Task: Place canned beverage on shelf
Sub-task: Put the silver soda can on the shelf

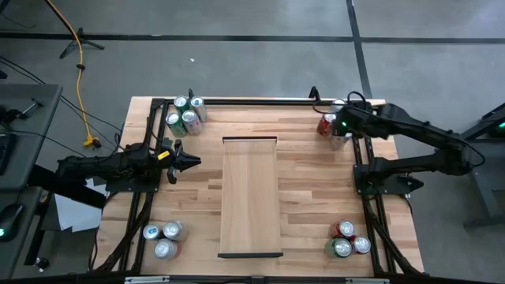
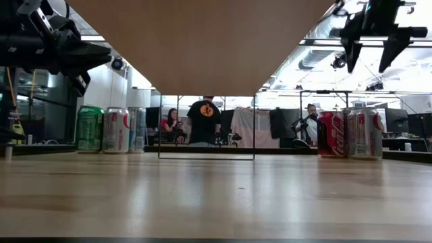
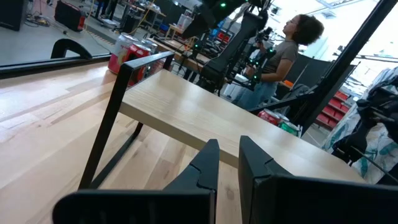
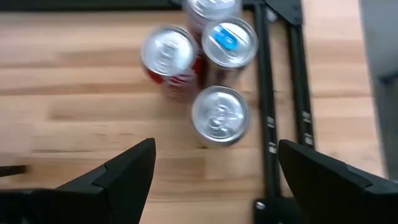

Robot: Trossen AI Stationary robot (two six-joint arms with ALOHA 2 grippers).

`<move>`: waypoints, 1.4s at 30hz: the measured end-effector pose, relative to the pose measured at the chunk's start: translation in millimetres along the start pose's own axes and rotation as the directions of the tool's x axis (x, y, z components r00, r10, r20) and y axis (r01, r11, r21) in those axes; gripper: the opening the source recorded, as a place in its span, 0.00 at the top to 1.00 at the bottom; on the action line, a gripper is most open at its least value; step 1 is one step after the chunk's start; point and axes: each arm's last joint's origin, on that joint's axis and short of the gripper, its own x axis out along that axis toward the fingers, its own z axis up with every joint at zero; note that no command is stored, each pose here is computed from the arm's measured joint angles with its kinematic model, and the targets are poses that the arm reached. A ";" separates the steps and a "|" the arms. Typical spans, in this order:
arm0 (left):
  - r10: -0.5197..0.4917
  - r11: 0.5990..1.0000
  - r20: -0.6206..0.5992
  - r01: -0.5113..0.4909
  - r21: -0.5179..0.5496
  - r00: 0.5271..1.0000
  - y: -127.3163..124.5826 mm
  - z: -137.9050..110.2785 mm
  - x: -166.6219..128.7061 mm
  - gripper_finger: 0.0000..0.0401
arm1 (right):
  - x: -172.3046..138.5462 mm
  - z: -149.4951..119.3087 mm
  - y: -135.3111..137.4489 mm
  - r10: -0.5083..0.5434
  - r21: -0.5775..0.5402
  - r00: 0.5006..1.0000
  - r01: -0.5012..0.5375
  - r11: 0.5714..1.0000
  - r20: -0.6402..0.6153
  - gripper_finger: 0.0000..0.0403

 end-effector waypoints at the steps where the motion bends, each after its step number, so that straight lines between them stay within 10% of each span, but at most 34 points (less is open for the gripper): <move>1: 0.000 1.000 0.000 0.000 0.000 1.000 0.0 0.0 0.0 1.00 | 4.4 3.9 2.2 -0.010 -0.014 1.000 0.010 1.000 -0.024 0.20; 12: 0.000 1.000 0.000 0.000 0.000 1.000 0.0 0.0 0.0 1.00 | 54.3 44.6 6.0 -0.122 -0.128 0.965 0.094 0.987 -0.232 0.20; 20: 0.000 1.000 0.000 0.000 0.000 1.000 0.0 -0.1 0.0 1.00 | 75.0 63.3 3.4 -0.014 -0.128 0.943 -0.031 0.991 -0.333 0.20; 42: 0.000 1.000 0.000 0.000 0.000 1.000 0.0 0.0 0.0 1.00 | 99.8 50.4 -1.9 -0.015 -0.125 0.909 -0.042 0.991 -0.417 0.20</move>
